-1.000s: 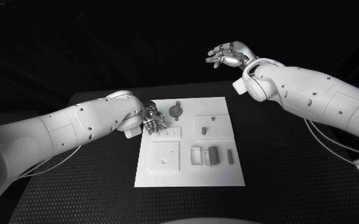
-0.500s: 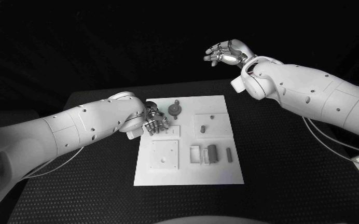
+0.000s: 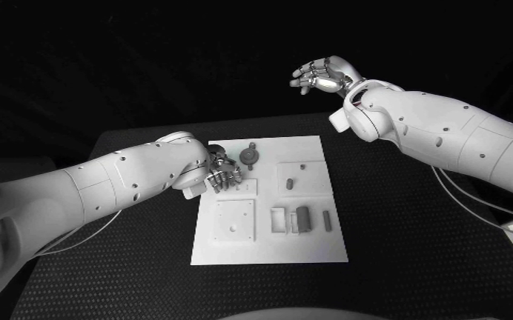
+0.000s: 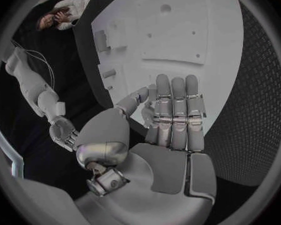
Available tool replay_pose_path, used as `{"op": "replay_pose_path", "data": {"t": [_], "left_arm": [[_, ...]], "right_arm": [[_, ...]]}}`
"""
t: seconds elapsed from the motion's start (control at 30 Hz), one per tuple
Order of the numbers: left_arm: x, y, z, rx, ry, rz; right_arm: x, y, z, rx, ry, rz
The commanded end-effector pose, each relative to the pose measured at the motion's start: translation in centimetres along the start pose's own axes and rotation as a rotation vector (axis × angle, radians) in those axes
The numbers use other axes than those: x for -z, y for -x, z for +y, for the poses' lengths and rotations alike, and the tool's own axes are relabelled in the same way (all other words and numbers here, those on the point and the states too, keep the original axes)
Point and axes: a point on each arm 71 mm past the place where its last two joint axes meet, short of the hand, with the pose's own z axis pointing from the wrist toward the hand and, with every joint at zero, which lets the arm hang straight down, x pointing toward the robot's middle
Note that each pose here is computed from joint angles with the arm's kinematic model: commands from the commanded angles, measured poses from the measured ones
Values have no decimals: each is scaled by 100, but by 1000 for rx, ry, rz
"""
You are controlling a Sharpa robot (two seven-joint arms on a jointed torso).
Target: Assemble the parts on the task board
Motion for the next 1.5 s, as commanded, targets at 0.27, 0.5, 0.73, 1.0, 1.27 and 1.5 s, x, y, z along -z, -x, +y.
{"op": "replay_pose_path", "data": {"t": [0.27, 0.5, 0.73, 1.0, 1.27, 1.5], "left_arm": [[-28, -19, -10, -54, 20, -7], [-67, -54, 3, -66, 31, 3], [-73, -94, -16, -102, 31, 38], [-79, -84, -14, -118, 36, 25], [-88, -102, -37, -121, 34, 23], [-94, -92, -36, -123, 39, 7]], "right_arm": [[-8, -27, 22, -9, 15, 24], [-8, -29, 22, -9, 15, 26], [-11, -34, 20, -10, 14, 32], [-16, -44, 23, -8, 16, 38], [-19, -53, 29, -9, 18, 41], [-20, -55, 29, -10, 17, 41]]}}
